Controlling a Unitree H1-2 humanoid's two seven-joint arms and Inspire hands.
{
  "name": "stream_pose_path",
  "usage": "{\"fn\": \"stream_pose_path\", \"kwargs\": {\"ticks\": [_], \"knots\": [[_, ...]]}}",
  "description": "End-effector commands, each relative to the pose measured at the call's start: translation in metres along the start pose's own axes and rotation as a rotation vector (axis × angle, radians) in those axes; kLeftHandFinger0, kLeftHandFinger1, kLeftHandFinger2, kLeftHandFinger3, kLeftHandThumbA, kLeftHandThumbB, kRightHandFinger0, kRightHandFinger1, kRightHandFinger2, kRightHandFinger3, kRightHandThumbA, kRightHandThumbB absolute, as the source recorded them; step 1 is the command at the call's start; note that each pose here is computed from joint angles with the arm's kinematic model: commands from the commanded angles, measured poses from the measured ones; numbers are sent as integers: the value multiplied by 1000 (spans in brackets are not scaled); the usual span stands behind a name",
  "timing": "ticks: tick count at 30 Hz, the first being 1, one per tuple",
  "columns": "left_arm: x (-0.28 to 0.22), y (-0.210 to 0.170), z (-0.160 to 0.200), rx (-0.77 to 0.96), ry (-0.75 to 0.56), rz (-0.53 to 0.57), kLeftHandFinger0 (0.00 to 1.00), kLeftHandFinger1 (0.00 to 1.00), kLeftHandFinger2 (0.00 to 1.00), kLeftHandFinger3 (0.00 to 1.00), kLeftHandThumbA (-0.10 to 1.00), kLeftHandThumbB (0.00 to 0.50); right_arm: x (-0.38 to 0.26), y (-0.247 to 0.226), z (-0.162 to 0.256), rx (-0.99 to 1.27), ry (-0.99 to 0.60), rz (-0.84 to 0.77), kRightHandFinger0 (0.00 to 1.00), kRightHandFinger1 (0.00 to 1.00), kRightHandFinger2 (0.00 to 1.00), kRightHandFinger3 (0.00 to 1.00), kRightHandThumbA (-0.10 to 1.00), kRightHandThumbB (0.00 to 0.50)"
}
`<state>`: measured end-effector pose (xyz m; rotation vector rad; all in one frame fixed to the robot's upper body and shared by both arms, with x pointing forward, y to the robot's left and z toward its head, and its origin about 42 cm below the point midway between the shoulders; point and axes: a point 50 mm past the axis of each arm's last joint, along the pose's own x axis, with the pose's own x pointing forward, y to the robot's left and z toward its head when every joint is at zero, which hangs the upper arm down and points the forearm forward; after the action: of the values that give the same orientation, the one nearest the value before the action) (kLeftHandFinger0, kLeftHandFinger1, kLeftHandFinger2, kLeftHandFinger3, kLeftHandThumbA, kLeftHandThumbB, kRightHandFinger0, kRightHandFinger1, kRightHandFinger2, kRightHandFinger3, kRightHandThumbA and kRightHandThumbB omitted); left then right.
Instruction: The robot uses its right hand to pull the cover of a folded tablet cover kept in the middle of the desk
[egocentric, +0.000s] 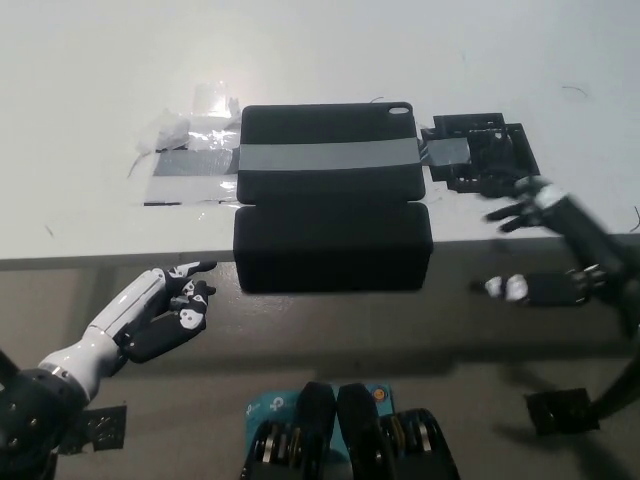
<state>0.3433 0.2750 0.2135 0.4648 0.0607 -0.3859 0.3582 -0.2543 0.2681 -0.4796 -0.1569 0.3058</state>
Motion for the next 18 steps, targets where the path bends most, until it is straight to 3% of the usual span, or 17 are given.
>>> {"fn": "stream_pose_path", "kwargs": {"ticks": [1, 4, 5, 8, 11, 16, 18], "knots": [[-3, 8, 3, 23, 5, -14, 772, 839, 959, 1000, 1000, 110, -8, -11, -34, 203, -17, -155, 669, 713, 795, 1000, 868, 66], [-5, 4, 1, 11, 7, -13, 752, 825, 946, 1000, 1000, 113, -10, -8, -61, 191, 77, -167, 684, 737, 841, 1000, 951, 57], [-6, 2, -1, 0, 10, -16, 752, 825, 946, 1000, 1000, 116, -10, -8, -66, 211, 98, -178, 652, 704, 806, 1000, 962, 119], [-8, 0, -3, 2, 17, -18, 750, 823, 948, 1000, 1000, 115, -11, -6, -69, 232, 112, -190, 622, 676, 775, 1000, 952, 106], [-9, -2, -5, -8, 20, -15, 753, 822, 951, 1000, 1000, 125, -10, -2, -69, 202, 99, -176, 530, 604, 736, 1000, 922, 51], [-12, -5, -8, -12, 27, -14, 748, 802, 924, 1000, 1000, 132, -13, 4, -67, 166, 94, -154, 521, 612, 747, 1000, 894, 20], [-12, -5, -9, -3, 32, -15, 749, 803, 925, 1000, 1000, 148, -12, 4, -68, 167, 98, -154, 527, 619, 753, 1000, 894, 30]]}}
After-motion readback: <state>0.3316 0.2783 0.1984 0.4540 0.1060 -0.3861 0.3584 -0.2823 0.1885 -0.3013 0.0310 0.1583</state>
